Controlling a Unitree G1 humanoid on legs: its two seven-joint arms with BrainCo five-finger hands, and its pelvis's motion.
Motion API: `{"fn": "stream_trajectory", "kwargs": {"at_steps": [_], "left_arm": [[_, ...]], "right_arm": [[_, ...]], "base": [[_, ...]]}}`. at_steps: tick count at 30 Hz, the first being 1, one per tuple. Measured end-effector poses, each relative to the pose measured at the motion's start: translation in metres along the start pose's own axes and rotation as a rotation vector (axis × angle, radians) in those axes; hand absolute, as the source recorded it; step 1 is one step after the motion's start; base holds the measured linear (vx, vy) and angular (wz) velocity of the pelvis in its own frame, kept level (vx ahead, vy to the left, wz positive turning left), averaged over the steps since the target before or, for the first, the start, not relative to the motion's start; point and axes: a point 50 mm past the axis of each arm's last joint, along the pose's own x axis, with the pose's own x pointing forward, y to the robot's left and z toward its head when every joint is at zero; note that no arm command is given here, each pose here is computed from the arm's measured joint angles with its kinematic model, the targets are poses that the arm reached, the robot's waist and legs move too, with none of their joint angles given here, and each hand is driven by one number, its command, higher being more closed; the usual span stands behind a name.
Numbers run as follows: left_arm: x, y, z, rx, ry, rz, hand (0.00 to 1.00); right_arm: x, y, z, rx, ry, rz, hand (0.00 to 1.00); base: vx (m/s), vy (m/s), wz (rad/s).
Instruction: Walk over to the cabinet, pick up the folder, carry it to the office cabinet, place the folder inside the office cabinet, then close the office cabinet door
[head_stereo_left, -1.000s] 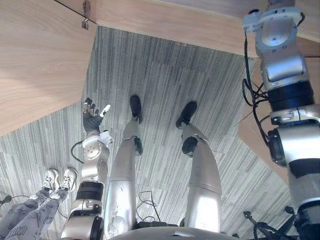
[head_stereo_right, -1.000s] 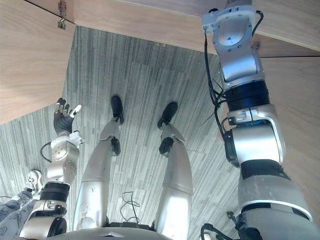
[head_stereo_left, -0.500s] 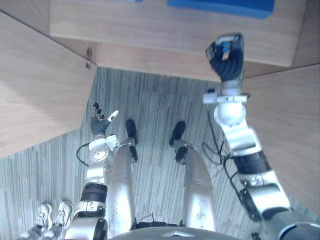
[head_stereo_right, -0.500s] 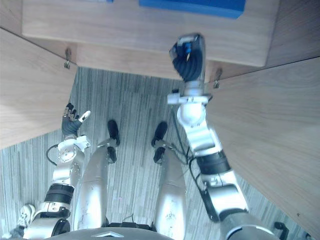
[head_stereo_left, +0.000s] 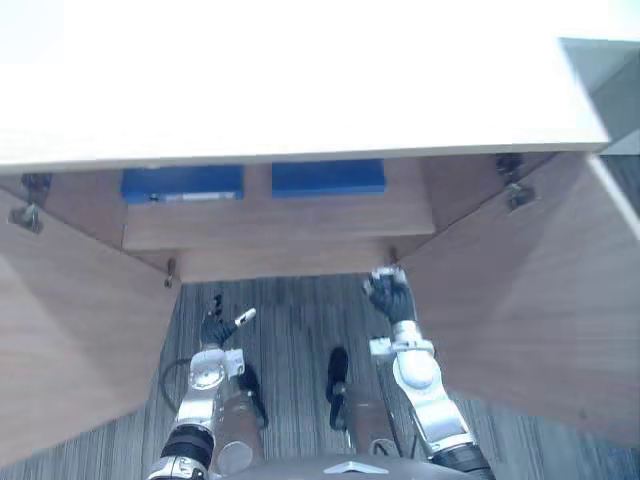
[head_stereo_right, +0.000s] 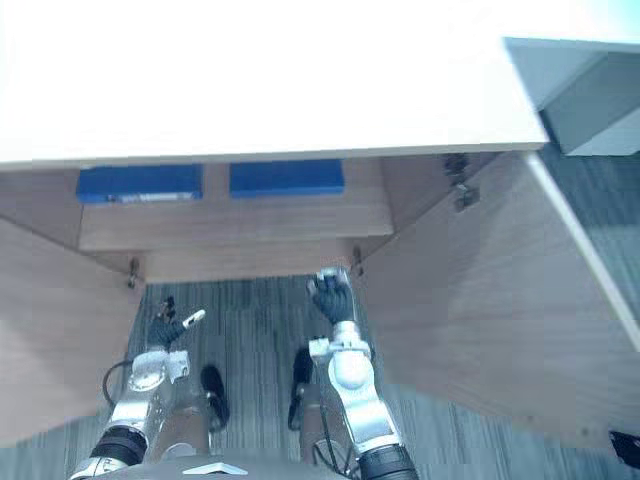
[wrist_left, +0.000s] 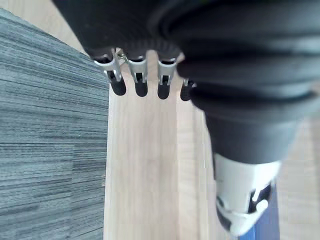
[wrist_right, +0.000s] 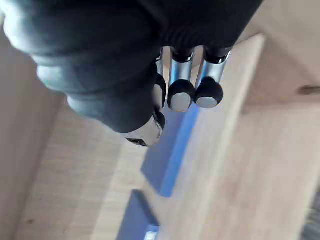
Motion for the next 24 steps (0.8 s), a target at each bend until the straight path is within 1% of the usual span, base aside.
{"fn": "stream_trajectory", "kwargs": {"at_steps": [1,3,4,6,8,9,13,19,24], "left_arm": [[0.000,0.001,-0.002,0.005,0.010,0.002,0.00],[-0.002,0.010,-0.014,0.053,0.049,0.015,0.00],[-0.003,0.012,-0.017,0.069,0.059,0.018,0.00],[-0.010,0.021,-0.035,0.104,0.119,0.030,0.00],[-0.014,0.023,-0.045,0.117,0.159,0.033,0.00],[-0.017,0.024,-0.052,0.119,0.186,0.031,0.00],[-0.029,0.028,-0.077,0.128,0.290,0.031,0.00],[-0.041,0.031,-0.099,0.153,0.389,0.033,0.00],[-0.049,0.031,-0.111,0.154,0.448,0.033,0.00]], "right_arm": [[-0.002,0.000,-0.011,-0.010,0.047,0.004,1.00],[-0.010,-0.002,-0.047,-0.041,0.217,0.017,1.00],[-0.013,-0.002,-0.054,-0.046,0.251,0.019,1.00],[-0.026,-0.002,-0.082,-0.063,0.391,0.028,1.00],[-0.034,-0.004,-0.096,-0.070,0.465,0.024,1.00],[-0.041,-0.006,-0.107,-0.075,0.527,0.019,0.00],[-0.056,-0.008,-0.129,-0.062,0.672,0.005,0.00],[-0.084,-0.003,-0.150,-0.021,0.842,-0.005,0.00],[-0.095,-0.005,-0.158,0.029,0.910,-0.044,0.00]], "base": [[0.03,0.025,-0.15],[0.01,0.028,-0.21],[-0.01,0.023,-0.21],[-0.02,0.021,-0.19],[-0.03,0.023,-0.16],[-0.06,0.035,-0.18],[-0.09,0.046,-0.29],[-0.04,0.028,-0.16],[0.01,0.006,-0.03]]}}
